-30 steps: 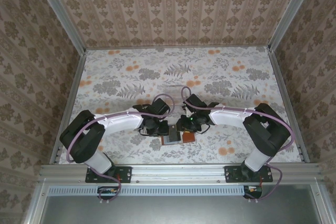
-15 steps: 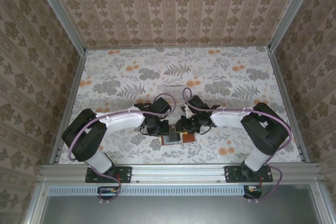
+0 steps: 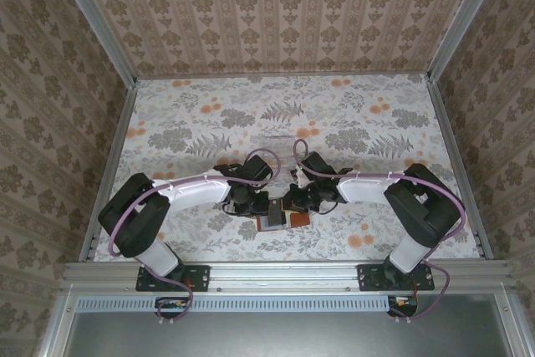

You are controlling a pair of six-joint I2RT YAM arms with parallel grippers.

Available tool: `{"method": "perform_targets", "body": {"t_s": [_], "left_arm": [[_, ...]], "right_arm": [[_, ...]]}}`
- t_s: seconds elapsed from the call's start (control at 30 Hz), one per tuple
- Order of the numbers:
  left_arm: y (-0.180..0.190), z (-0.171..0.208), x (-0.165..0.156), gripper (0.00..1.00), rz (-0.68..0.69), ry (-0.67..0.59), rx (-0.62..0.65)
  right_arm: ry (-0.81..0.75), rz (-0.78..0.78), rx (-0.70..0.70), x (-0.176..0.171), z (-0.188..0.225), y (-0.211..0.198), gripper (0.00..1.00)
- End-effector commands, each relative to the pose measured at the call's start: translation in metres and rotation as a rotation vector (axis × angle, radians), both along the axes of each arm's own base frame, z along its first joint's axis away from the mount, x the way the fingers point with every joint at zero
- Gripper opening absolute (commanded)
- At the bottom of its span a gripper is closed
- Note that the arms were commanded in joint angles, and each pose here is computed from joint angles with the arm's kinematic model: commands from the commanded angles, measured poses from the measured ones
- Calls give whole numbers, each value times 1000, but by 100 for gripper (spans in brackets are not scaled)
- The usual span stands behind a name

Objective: Take the credit cards out of the card holder

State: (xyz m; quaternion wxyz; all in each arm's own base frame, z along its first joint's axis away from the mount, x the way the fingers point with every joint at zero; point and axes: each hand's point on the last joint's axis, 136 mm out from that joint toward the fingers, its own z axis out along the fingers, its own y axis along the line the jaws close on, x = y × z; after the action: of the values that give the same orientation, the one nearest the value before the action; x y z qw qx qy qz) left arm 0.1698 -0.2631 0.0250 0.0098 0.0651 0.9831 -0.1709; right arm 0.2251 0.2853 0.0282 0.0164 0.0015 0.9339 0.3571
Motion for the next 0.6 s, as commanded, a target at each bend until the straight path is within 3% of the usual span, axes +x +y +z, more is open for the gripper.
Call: {"method": "perform_targets", "body": {"t_s": [0.0,0.57], "left_arm": [[19,-17,-10,14,-9,31,104],[19,-16,-10,14,-7,25,95]], "right_arm": [[1,-6,-29,-3,-2,-12,8],[-19,-21,-188,-4,-2,-54,6]]}}
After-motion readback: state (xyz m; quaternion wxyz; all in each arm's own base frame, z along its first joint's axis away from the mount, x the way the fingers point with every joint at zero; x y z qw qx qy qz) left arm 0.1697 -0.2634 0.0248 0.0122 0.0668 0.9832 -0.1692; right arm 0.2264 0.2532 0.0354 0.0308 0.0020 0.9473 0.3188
